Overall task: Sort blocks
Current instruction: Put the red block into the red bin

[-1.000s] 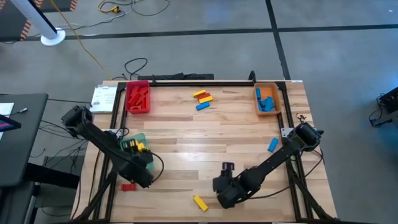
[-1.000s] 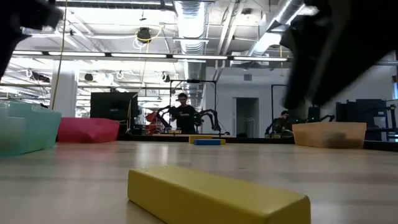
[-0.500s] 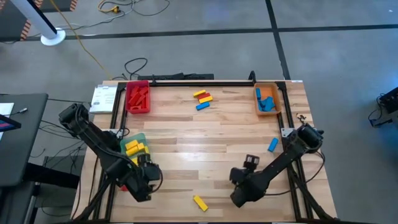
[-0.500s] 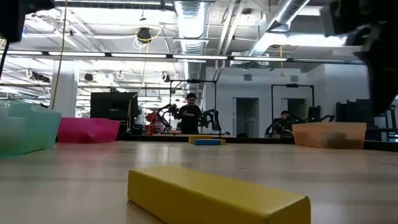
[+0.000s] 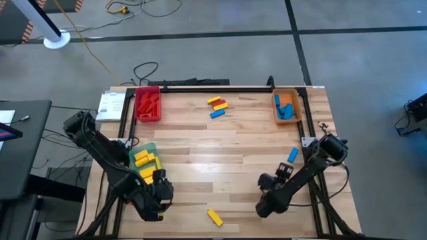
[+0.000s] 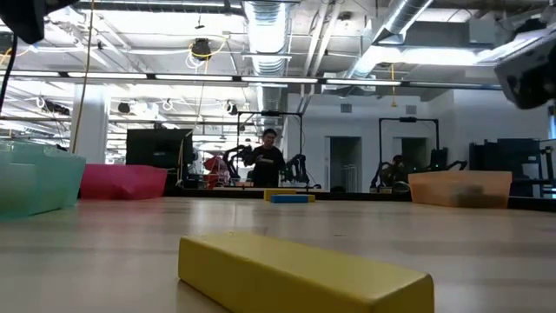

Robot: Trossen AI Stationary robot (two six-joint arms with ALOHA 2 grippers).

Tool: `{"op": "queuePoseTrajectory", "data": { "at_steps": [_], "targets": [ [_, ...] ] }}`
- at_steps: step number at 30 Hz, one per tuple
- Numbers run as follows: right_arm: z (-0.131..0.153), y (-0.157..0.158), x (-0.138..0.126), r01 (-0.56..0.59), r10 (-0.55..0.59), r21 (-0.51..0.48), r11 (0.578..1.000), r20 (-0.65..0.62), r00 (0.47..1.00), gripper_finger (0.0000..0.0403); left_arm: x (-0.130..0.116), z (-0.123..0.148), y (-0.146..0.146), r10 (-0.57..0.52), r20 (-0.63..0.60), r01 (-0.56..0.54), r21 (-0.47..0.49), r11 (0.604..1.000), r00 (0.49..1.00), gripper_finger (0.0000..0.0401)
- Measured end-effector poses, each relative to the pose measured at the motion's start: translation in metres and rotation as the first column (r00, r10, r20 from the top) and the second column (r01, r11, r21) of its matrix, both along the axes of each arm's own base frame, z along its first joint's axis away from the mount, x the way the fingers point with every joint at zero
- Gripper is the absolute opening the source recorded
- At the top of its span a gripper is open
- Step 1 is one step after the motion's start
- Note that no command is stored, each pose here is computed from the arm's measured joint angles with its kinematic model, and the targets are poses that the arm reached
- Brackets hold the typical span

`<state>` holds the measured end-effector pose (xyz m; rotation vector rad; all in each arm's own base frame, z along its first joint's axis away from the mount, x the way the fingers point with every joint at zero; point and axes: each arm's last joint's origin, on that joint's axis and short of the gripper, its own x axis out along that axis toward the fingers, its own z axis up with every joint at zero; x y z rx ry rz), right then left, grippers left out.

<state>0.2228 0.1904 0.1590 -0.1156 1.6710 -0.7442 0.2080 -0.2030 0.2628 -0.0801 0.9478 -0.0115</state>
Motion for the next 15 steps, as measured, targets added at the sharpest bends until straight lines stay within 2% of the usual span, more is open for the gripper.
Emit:
{"op": "queuePoseTrajectory", "data": {
  "at_steps": [4, 8, 11, 15],
  "targets": [
    [-0.011, -0.006, -0.001, 0.017, -0.017, 0.0, 1.0, 0.014, 1.0, 0.0255, 0.001, -0.01, -0.001, -0.027, 0.031, 0.027, 0.004, 1.0, 0.999, 0.024],
    [-0.018, -0.009, 0.008, 0.003, -0.005, 0.018, 1.0, 0.103, 0.995, 0.0255, 0.003, -0.018, -0.002, -0.059, 0.065, 0.059, 0.001, 0.998, 0.996, 0.024],
    [-0.021, -0.01, 0.02, -0.029, 0.017, 0.07, 0.997, 0.171, 0.985, 0.0255, 0.003, -0.022, -0.002, -0.086, 0.064, 0.087, -0.002, 0.996, 0.994, 0.024],
    [-0.016, -0.007, 0.034, -0.079, 0.024, 0.175, 0.981, 0.295, 0.955, 0.0255, 0.001, -0.025, -0.004, -0.136, 0.011, 0.136, -0.055, 0.989, 0.991, 0.024]
  ]
}}
